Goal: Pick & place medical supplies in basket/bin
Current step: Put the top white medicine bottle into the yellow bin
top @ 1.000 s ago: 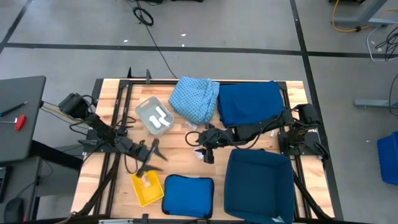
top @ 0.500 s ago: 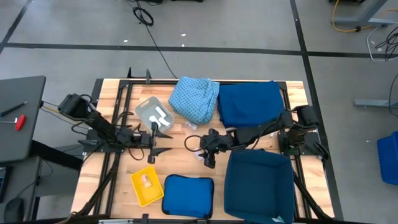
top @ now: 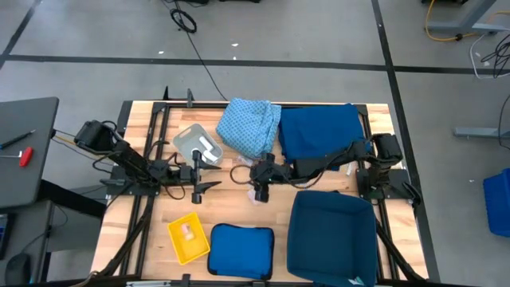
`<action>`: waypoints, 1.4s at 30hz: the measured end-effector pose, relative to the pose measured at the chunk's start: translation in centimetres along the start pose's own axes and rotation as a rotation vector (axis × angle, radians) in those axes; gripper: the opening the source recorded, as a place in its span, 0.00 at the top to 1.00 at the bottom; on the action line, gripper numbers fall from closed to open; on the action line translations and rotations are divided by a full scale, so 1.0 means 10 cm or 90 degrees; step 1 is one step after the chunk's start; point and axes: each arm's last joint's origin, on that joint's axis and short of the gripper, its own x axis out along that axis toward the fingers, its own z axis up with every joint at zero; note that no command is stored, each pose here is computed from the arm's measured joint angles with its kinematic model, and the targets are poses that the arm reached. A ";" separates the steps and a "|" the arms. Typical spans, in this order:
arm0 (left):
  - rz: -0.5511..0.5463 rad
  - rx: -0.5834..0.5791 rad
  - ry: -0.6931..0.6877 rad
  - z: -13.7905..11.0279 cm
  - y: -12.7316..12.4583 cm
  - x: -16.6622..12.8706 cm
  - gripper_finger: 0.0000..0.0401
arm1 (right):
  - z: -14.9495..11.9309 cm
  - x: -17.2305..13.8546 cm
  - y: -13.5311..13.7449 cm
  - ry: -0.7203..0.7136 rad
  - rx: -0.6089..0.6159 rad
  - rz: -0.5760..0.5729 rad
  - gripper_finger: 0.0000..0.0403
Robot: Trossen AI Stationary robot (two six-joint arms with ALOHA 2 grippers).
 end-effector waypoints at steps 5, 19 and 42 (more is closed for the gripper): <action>0.000 0.004 -0.003 0.00 0.00 0.00 0.43 | -0.01 0.16 -0.19 0.020 -0.010 -0.020 0.46; -0.002 0.007 0.007 -0.01 0.00 0.00 0.43 | -0.04 0.56 -0.38 0.065 -0.068 -0.086 0.46; -0.001 0.010 0.016 -0.02 0.00 0.00 0.43 | -0.08 0.62 -0.60 0.087 -0.124 -0.133 0.46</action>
